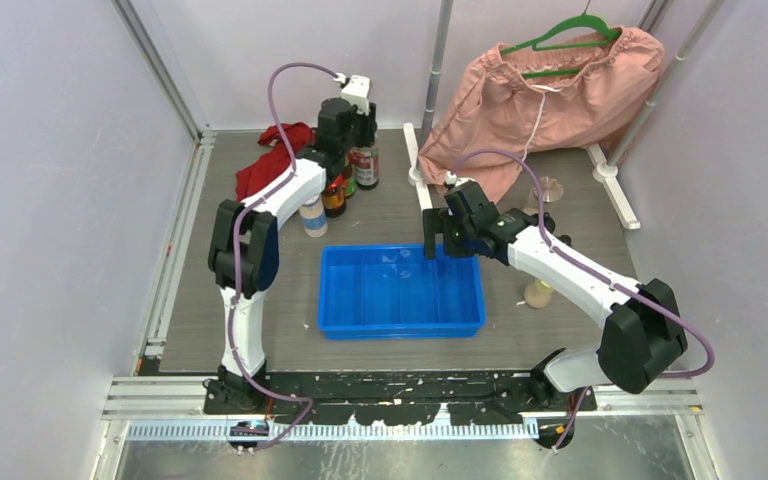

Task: Organize the condiment bottles
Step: Pick up the bottle from the center of the board.

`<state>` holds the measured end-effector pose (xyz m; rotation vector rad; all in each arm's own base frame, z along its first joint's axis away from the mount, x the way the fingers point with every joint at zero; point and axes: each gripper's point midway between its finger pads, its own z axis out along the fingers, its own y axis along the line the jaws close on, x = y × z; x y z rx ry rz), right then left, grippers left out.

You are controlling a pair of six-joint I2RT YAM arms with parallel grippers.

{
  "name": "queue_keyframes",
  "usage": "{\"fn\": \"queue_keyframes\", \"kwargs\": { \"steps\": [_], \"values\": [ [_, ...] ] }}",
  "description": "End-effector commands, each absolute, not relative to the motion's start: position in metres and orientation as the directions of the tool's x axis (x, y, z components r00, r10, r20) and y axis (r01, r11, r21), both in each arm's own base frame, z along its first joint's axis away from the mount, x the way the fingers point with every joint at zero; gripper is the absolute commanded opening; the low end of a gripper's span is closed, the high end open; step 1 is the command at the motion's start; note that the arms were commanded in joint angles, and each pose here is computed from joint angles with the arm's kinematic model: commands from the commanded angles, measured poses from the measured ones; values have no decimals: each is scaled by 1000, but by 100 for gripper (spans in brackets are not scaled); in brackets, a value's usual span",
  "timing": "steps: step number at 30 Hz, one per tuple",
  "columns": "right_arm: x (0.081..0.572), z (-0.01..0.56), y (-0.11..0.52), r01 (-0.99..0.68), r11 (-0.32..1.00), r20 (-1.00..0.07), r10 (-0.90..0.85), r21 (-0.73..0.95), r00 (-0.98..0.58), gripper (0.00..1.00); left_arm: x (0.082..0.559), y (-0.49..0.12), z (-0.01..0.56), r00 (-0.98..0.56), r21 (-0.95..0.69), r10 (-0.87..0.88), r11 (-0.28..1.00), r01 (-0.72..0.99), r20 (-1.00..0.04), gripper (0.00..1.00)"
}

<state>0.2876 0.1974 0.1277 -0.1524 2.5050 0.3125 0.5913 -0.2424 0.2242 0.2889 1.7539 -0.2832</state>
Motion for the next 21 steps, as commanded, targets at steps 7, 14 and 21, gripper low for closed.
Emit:
{"fn": "queue_keyframes", "kwargs": {
  "steps": [7, 14, 21],
  "values": [
    [284, 158, 202, -176, 946, -634, 39, 273, -772, 99, 519, -279, 354, 27, 2, -12, 888, 461, -1000, 0],
    [276, 171, 202, -178, 939, -647, 59, 295, -760, 99, 476, -282, 377, 41, 33, 15, 878, 477, -999, 0],
    [271, 185, 189, -156, 949, -673, 74, 275, -736, 99, 431, -280, 406, 50, 59, 40, 878, 475, -998, 0]
  ]
}}
